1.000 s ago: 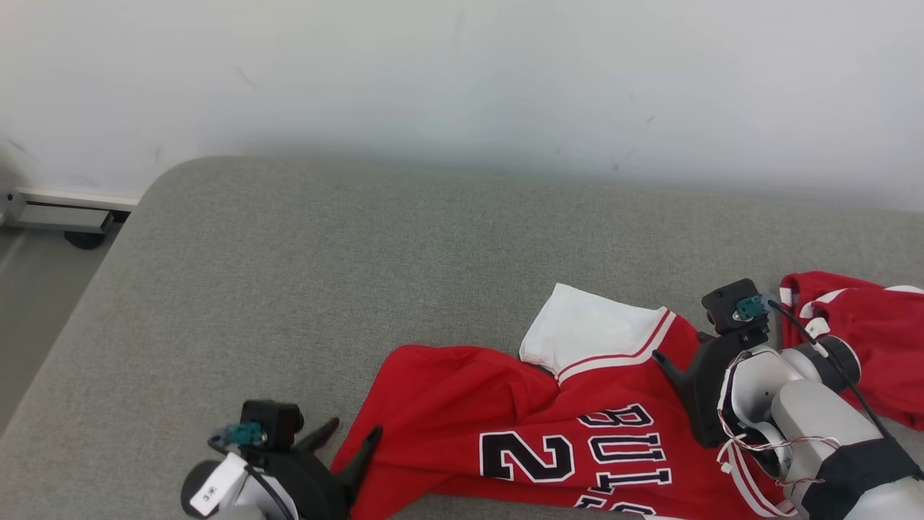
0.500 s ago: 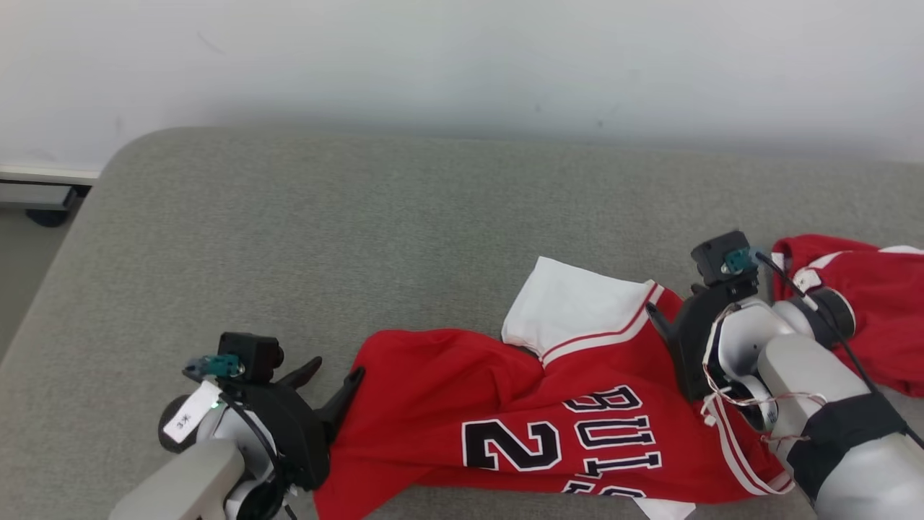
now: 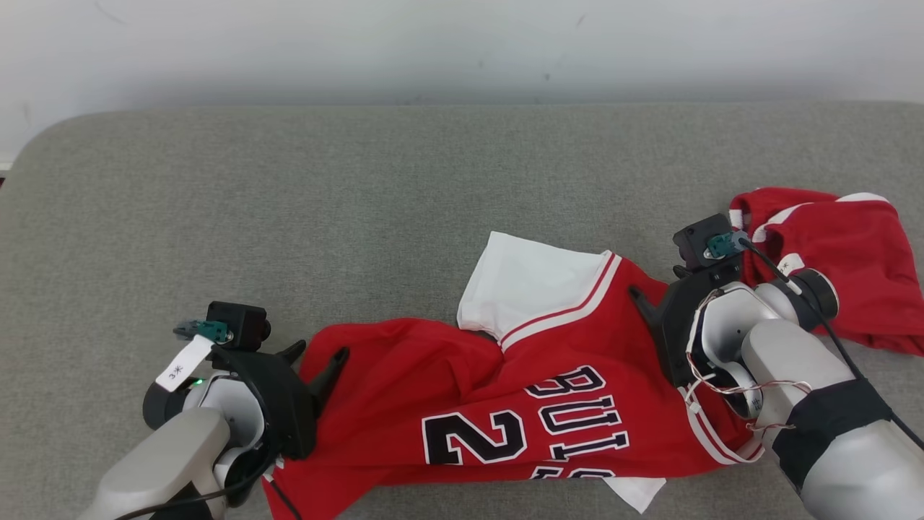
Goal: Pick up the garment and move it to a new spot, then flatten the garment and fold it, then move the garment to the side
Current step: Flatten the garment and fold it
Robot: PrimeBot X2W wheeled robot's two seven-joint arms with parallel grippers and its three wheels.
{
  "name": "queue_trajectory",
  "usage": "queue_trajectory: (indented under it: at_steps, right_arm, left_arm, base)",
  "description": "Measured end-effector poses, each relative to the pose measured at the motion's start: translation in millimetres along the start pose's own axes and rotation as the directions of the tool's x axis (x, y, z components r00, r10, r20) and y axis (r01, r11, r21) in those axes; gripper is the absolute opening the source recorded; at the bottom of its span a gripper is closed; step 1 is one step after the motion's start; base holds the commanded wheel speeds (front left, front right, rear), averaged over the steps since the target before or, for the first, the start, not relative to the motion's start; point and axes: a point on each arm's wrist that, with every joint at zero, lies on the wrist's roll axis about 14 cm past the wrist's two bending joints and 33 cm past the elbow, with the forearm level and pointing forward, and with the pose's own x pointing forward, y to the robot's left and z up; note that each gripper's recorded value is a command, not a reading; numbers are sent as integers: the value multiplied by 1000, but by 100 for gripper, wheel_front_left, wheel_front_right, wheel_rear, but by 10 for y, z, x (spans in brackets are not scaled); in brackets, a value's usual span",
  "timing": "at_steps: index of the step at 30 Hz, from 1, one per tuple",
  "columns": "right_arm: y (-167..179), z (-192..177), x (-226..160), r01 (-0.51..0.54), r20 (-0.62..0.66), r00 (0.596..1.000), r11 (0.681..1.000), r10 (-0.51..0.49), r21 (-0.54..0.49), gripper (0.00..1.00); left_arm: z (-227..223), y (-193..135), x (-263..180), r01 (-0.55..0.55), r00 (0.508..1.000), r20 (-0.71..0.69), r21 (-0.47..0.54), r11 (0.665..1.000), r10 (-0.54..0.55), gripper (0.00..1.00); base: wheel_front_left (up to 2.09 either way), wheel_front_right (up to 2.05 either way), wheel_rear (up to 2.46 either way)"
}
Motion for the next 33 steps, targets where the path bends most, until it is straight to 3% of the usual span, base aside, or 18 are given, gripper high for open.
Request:
queue_trajectory:
  at_steps: [6, 7, 8, 9, 10, 16, 27, 33]
  right_arm:
    - [-89, 8, 22, 21, 8, 1000, 1000, -21, 8, 100]
    - [-94, 6, 25, 22, 11, 1000, 1000, -22, 6, 100]
    - [-98, 5, 26, 23, 12, 1000, 1000, -23, 7, 100]
    - [-99, 1, 28, 23, 11, 1000, 1000, -23, 7, 100]
    - [-100, 1, 30, 23, 12, 1000, 1000, -23, 7, 100]
    - [-86, -15, 67, 18, 6, 1000, 1000, -18, 2, 100]
    - [-24, -73, 226, -10, -86, 996, 999, 7, -35, 100]
    - [185, -162, 306, -71, -154, 986, 997, 65, -38, 100]
  left_arm:
    - [-58, 44, 106, -4, 998, -62, 11, 1000, 5, 100]
    - [-77, 41, 117, -4, 997, -75, 9, 1000, 4, 95]
    - [-84, 34, 125, -3, 997, -79, 4, 1000, 3, 45]
    - [-84, 42, 129, -6, 997, -80, 1, 1000, 6, 18]
    - [-87, 52, 130, -10, 997, -82, 1, 1000, 10, 0]
    - [-94, -2, 129, 3, 996, -86, -3, 1000, -4, 0]
    - [58, 13, -3, -15, 999, 30, -33, 999, 16, 0]
    - [130, 30, -139, -32, 995, 97, -48, 998, 36, 0]
  base:
    - [0, 0, 0]
    - [0, 0, 0]
    - [0, 0, 0]
    - [0, 0, 0]
    - [0, 0, 0]
    - [0, 0, 0]
    - [0, 0, 0]
    - [0, 0, 0]
